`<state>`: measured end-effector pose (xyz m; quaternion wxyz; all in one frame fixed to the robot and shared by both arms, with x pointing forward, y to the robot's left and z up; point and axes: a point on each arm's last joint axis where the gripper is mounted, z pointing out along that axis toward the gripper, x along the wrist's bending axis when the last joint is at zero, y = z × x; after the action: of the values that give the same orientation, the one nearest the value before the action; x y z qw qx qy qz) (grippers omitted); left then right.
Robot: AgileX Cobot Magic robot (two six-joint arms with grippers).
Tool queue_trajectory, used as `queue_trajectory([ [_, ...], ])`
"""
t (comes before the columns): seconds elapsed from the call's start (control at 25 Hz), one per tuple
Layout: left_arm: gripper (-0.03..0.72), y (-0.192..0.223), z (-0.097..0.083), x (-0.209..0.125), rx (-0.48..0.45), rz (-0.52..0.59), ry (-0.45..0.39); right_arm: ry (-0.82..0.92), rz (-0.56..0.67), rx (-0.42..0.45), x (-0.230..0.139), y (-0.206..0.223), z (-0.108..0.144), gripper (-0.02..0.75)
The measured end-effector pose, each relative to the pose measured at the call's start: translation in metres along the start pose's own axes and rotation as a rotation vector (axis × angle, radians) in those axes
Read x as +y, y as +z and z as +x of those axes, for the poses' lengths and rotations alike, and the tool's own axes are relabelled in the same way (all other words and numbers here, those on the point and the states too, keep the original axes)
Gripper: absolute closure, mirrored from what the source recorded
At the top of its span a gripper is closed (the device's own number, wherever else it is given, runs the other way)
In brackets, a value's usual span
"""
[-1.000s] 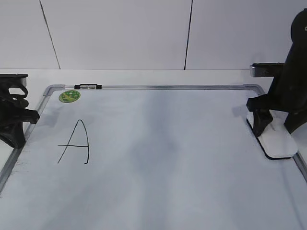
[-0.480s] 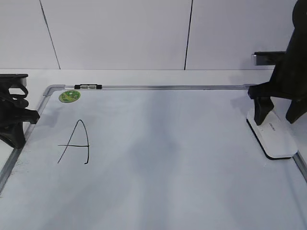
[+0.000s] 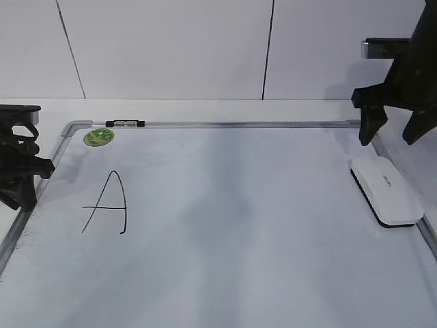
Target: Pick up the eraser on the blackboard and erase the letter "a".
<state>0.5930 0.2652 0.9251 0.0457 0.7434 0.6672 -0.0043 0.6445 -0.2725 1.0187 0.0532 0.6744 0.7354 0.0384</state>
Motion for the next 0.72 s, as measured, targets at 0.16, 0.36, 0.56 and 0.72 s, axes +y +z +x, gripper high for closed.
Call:
queue_trajectory([
  [0.16,0.412,-0.003,0.002,0.0,0.015,-0.015,0.013,0.003,-0.02,0.002,-0.002,-0.009,0.0,0.144],
  [0.36,0.368,-0.01,0.001,-0.001,0.015,-0.046,0.014,0.034,-0.074,0.045,-0.007,-0.033,0.003,0.144],
  [0.56,0.366,-0.036,-0.001,-0.007,0.013,-0.087,0.017,0.05,-0.142,0.09,-0.015,-0.062,0.007,0.144],
  [0.72,0.378,-0.057,-0.003,-0.016,0.01,-0.078,0.021,0.053,-0.216,0.117,-0.026,-0.093,0.009,0.145],
])
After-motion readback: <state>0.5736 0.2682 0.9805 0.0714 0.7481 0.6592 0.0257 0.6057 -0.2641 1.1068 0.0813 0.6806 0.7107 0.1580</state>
